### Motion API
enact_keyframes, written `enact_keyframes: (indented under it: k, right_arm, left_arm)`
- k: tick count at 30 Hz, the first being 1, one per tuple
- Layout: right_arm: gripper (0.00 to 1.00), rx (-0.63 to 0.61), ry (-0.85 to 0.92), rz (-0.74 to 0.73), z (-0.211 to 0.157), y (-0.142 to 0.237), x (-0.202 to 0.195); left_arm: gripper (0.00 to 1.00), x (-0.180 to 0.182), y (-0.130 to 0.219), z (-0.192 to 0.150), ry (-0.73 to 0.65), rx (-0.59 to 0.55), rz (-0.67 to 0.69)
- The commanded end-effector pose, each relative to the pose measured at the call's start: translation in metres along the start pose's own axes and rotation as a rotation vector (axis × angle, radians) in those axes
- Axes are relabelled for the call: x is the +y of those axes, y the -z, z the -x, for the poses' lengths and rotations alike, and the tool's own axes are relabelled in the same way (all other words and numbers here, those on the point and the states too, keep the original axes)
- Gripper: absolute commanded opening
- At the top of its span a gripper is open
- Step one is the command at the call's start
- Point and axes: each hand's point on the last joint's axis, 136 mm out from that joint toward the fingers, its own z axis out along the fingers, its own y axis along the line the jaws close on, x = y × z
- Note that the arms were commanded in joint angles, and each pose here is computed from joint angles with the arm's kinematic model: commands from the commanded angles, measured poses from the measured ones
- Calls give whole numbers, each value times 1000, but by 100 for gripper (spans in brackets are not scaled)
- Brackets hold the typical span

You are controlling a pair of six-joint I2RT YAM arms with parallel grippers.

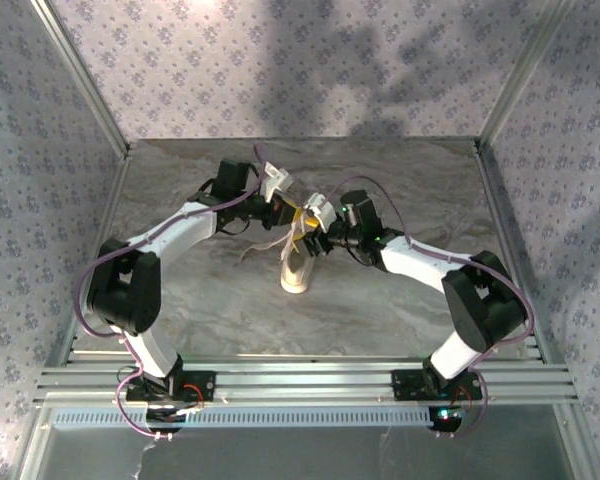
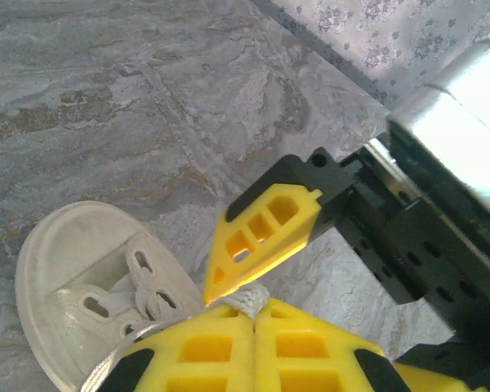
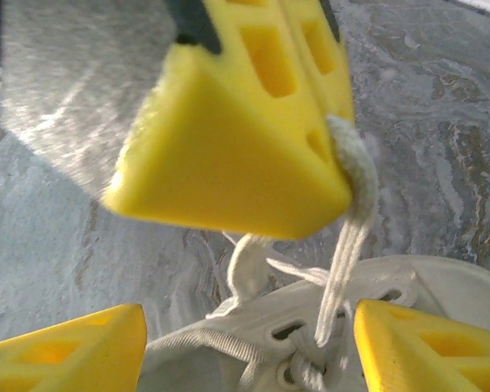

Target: Tie the shoes

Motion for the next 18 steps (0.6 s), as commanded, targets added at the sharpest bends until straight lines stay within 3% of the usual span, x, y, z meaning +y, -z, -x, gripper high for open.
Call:
enact_keyframes:
  k: [1, 5, 8, 9, 13, 15, 18]
  right_arm:
    - [68, -62, 31, -59, 22, -9, -12]
    - [64, -90, 28, -66, 32, -17, -14]
    - [55, -110, 26, -64, 37, -20, -14]
    - [50, -112, 22, -67, 37, -20, -14]
    - [12, -109, 20, -89, 35, -17, -16]
    - [2, -104, 22, -97, 33, -15, -17]
    - [0, -99, 21, -94, 31, -11, -18]
  left_arm:
    - [0, -8, 2, 12, 27, -5, -44]
    - [0, -9, 3, 16, 56, -1, -44]
    - [0, -8, 2, 16, 77, -2, -41]
    - [0, -7, 2, 16, 81, -2, -35]
    - [1, -6, 3, 17, 87, -4, -24]
    - [9, -6, 4, 18, 86, -7, -19]
    - [26, -5, 7, 19, 70, -12, 6]
